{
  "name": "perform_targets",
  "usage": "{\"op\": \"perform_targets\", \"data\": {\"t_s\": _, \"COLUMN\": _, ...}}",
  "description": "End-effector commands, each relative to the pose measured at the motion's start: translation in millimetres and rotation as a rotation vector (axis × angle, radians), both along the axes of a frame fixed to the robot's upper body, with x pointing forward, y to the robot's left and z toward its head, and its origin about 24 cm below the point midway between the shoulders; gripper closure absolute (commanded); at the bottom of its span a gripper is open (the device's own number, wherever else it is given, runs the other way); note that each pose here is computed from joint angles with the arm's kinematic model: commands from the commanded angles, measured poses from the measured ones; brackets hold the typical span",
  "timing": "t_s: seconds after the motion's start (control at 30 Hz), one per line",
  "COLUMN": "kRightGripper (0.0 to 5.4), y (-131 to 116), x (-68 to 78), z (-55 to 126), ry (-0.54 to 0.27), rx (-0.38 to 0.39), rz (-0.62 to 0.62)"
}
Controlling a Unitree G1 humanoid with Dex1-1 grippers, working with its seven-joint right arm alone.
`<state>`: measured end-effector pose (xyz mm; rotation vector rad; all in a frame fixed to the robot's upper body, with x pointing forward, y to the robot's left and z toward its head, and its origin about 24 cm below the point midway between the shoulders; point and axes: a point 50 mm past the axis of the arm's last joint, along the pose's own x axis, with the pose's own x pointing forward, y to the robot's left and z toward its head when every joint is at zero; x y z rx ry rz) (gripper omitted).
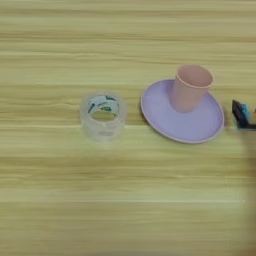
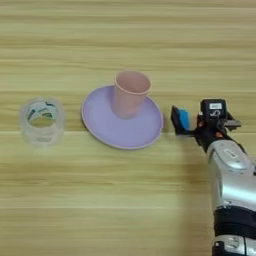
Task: Move the objects on the table
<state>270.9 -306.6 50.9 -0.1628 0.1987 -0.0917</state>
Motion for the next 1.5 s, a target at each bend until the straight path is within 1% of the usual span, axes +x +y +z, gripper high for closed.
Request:
{"op": "perform_targets", "data": {"t_s": 0.03, "kRightGripper": 0.02, "y": -0.2, "x": 13.0, "z": 28.1, "ry": -0.099, "rx": -0.047, "rz": 0.018}}
{"op": "perform_targets", "data": {"t_s": 0.27, "kRightGripper": 0.02, "y": 3.6, "x": 15.5, "z": 21.3, "ry": -0.079, "rx": -0.034, "rz": 0.029}}
{"op": "perform_targets", "data": {"t_s": 0.63, "kRightGripper": 0.02, "y": 2.2, "x": 15.3, "z": 21.7, "ry": -0.080, "rx": -0.036, "rz": 0.024}}
{"op": "perform_targets", "data": {"t_s": 0.9, "kRightGripper": 0.02, "y": 4.6, "x": 13.8, "z": 30.9, "ry": -0.125, "rx": -0.046, "rz": 0.025}}
{"op": "perform_targets", "data": {"t_s": 1.13, "kRightGripper": 0.02, "y": 18.9, "x": 9.2, "z": 38.3, "ry": -0.157, "rx": -0.064, "rz": 0.087}}
{"op": "perform_targets", "data": {"t_s": 1.33, "kRightGripper": 0.02, "y": 31.3, "x": 2.9, "z": 41.3, "ry": -0.156, "rx": -0.090, "rz": 0.146}}
{"op": "perform_targets", "data": {"t_s": 1.4, "kRightGripper": 0.02, "y": 32.2, "x": 0.6, "z": 44.6, "ry": -0.165, "rx": -0.093, "rz": 0.139}}
{"op": "perform_targets", "data": {"t_s": 1.5, "kRightGripper": 0.02, "y": 30.7, "x": -0.2, "z": 50.9, "ry": -0.195, "rx": -0.096, "rz": 0.095}}
